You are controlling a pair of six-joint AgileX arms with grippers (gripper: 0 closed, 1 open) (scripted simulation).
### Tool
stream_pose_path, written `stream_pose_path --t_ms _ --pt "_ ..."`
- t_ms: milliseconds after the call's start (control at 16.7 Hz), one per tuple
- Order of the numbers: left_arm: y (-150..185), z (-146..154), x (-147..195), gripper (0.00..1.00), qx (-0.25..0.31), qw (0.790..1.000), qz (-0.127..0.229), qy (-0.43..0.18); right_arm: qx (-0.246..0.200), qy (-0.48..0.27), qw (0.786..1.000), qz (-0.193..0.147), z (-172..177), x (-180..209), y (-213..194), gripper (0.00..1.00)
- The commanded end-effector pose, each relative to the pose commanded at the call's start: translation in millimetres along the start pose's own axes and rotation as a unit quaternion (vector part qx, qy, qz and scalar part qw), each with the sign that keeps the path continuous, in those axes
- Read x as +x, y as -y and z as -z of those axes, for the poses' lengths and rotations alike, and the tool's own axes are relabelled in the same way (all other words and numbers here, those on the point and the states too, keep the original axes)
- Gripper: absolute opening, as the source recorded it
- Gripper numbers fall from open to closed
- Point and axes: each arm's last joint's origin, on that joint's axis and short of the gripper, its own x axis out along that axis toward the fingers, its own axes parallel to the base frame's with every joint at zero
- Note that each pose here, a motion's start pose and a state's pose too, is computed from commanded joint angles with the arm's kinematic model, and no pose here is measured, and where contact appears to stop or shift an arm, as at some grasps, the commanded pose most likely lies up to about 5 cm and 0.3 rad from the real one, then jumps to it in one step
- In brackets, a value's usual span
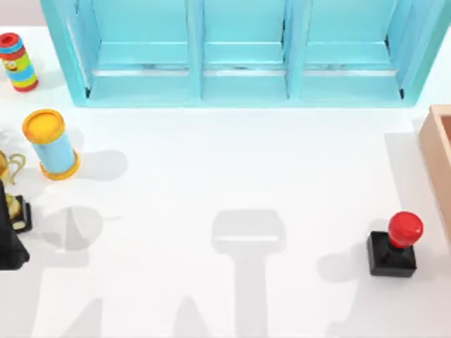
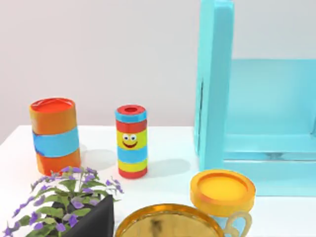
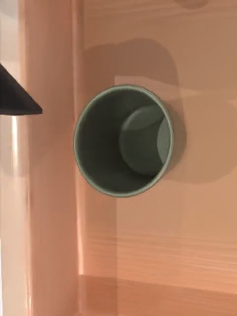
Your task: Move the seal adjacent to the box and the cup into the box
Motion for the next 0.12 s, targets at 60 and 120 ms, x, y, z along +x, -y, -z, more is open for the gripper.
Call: stream_pose_path --t_ms 60,120 --pt "0.0 0.0 0.0 1.0 0.0 1.0 0.0 0.0 0.001 -0.005 1.0 -0.001 1.1 0.2 -0.5 1.0" --pt "0.0 0.0 0.0 1.0 0.0 1.0 0.0 0.0 0.001 -0.005 1.0 -0.001 1.2 0.2 -0.5 1.0"
